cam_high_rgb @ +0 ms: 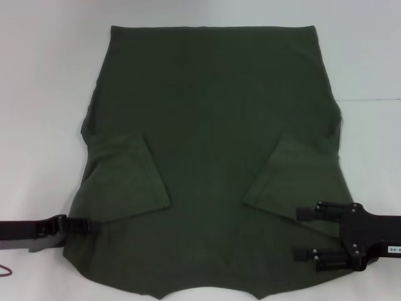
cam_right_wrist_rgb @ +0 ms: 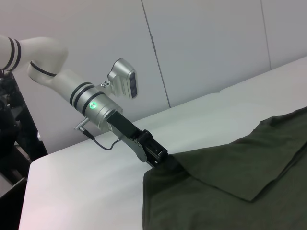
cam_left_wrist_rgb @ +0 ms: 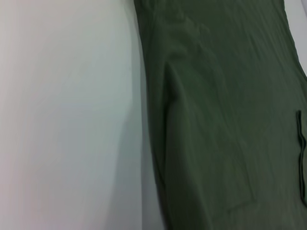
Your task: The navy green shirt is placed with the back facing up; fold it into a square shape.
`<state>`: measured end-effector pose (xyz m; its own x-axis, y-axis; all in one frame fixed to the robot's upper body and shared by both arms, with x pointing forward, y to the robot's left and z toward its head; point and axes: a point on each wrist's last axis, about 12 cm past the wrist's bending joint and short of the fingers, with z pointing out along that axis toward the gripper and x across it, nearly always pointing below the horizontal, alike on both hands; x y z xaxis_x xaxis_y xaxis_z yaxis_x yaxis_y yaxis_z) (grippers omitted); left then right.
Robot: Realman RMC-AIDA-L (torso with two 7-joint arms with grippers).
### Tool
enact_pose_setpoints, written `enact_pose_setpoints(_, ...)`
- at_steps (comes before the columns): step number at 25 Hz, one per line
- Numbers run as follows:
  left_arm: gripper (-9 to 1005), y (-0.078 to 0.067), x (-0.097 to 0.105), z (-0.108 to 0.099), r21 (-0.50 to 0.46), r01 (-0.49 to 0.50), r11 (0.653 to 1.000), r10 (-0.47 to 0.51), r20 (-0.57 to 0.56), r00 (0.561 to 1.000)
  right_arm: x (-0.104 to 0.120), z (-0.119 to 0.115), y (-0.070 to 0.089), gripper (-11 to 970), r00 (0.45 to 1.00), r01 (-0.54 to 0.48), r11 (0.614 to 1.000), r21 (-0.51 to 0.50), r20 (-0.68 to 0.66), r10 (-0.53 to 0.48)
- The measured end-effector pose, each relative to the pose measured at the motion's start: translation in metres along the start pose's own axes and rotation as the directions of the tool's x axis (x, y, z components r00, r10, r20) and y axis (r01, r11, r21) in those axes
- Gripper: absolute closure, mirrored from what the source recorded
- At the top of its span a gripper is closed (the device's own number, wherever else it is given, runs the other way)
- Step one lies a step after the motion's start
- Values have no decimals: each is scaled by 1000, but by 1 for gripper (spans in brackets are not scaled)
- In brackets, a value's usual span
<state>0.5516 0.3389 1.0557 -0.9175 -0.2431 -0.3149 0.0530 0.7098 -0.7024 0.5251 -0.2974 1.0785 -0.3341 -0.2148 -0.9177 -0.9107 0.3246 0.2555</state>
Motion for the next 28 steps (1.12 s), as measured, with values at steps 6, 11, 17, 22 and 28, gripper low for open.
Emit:
enact_pose_setpoints(6, 493, 0, 1, 1, -2, 0, 1000, 0, 1, 1000, 1, 0, 1, 61, 1000, -1, 1000, -3, -1, 1)
enact_pose_setpoints(11, 535, 2, 0, 1, -13, 6, 1000, -6, 12, 1000, 1, 1, 1, 61, 1000, -10, 1000, -6, -1, 10)
enact_pose_setpoints(17, 607, 4, -1, 0, -26, 29, 999, -28, 29, 999, 2, 0, 2, 61, 1000, -21, 1000, -9, 4, 21)
enact_pose_setpoints(22, 807, 3, -2, 0, -23, 19, 1000, -18, 25, 1000, 1, 0, 2, 61, 999, -44, 999, -9, 5, 44)
enact_pose_setpoints(28, 945, 1, -3, -1, -9, 24, 1000, -24, 21, 1000, -9, -1, -4, 61, 992, -126, 992, -8, 4, 126)
